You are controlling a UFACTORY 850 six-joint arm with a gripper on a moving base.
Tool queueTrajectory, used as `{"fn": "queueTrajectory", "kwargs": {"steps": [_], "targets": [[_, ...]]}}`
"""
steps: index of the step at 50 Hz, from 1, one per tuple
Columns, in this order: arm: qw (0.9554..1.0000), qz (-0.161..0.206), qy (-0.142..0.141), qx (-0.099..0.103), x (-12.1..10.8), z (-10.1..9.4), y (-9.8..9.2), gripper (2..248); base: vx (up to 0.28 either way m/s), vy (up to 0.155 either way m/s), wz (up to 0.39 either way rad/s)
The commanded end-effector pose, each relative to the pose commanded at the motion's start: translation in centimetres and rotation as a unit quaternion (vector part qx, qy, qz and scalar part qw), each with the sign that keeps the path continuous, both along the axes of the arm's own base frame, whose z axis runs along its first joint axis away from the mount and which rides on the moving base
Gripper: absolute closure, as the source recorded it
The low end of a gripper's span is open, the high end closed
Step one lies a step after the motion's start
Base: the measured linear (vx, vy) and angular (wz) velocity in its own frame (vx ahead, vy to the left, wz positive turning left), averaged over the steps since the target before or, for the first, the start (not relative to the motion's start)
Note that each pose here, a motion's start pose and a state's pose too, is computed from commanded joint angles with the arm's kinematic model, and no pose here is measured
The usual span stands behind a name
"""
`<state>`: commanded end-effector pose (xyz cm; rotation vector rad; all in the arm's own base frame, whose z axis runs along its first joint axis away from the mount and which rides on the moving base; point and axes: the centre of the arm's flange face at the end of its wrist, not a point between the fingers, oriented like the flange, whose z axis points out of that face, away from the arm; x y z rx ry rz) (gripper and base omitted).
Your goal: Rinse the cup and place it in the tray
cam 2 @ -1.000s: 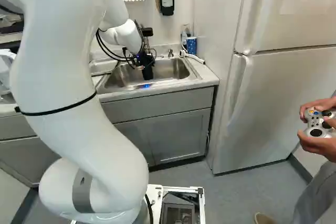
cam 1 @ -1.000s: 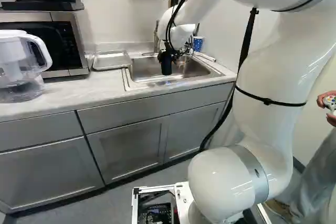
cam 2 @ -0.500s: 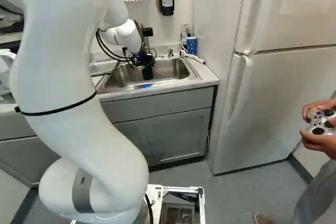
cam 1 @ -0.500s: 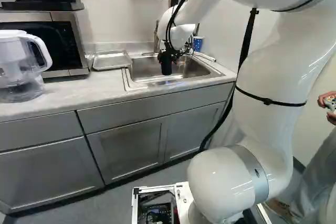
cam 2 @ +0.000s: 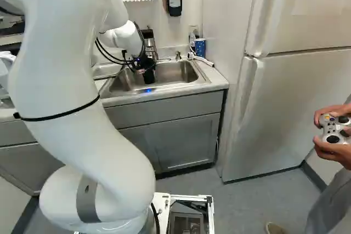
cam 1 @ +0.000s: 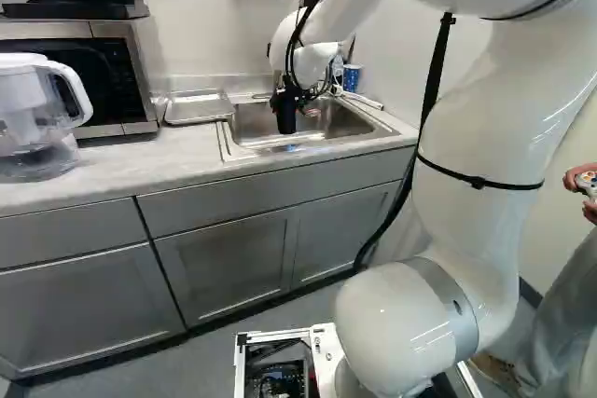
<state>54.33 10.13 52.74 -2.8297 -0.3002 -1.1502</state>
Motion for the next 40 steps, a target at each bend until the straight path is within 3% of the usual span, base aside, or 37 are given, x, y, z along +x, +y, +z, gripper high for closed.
{"fn": "queueTrajectory", "kwargs": {"steps": [13, 40], "targets": [[0.9998, 0.020, -0.003, 0.001, -0.5, 0.3, 2.1, 127, 0.000, 0.000, 0.000], [0.9981, 0.052, -0.031, 0.007, -1.6, 3.4, 5.6, 127, 0.000, 0.000, 0.000]]}}
